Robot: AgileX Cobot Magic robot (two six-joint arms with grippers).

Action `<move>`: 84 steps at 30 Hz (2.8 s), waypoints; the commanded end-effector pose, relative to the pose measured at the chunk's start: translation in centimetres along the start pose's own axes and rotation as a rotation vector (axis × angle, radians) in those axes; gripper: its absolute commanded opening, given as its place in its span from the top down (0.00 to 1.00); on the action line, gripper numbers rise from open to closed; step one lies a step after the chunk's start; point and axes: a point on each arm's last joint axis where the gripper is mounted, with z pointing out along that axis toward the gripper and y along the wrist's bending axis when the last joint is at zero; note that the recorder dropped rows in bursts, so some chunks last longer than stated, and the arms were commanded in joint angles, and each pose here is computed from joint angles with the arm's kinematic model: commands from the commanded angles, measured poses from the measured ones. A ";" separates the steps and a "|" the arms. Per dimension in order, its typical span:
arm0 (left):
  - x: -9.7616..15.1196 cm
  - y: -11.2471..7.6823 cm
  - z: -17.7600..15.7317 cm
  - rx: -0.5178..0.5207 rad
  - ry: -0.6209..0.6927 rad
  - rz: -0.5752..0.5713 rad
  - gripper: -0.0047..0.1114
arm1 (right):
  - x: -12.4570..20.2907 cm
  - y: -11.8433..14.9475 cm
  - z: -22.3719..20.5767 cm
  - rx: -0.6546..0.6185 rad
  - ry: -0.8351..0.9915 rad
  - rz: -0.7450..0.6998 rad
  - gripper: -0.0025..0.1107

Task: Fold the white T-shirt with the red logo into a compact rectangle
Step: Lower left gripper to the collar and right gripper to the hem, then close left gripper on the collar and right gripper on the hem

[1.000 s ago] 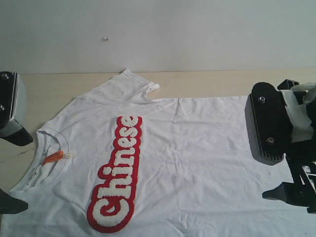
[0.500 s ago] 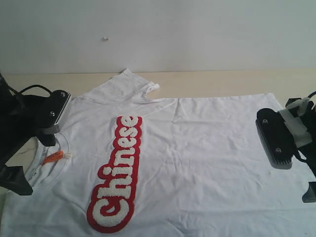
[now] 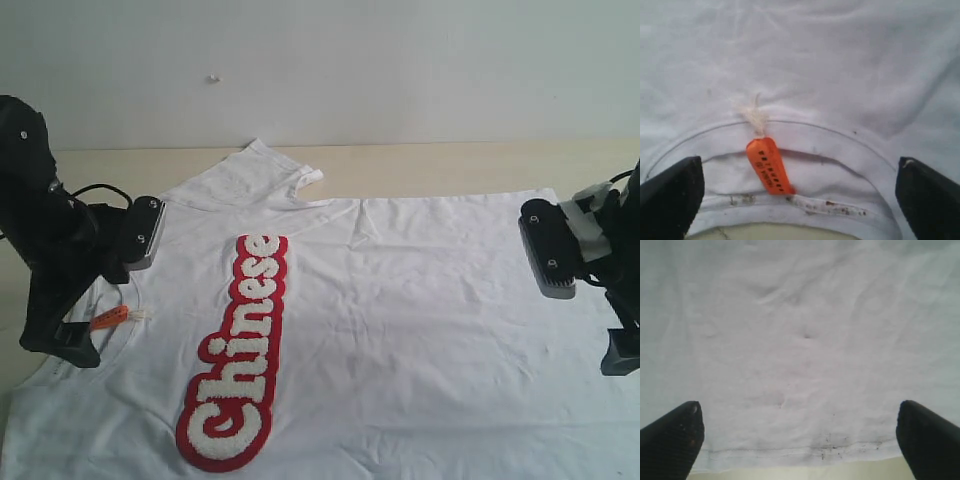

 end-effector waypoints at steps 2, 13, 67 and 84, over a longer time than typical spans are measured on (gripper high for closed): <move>0.9 1.4 0.8 0.027 -0.034 -0.051 0.09 | 0.0 -0.9 1.3 -0.009 -0.021 0.001 0.05; 0.9 2.2 3.2 0.106 -0.052 -0.052 0.09 | -0.1 -1.5 2.3 0.018 -0.029 -0.002 0.05; 0.6 2.1 4.3 0.142 -0.082 -0.134 0.09 | 4.7 -4.5 8.8 -0.118 0.011 0.223 0.66; 0.9 1.7 6.8 0.215 -0.056 -0.239 0.11 | 4.7 -4.5 8.8 -0.119 0.009 0.246 0.98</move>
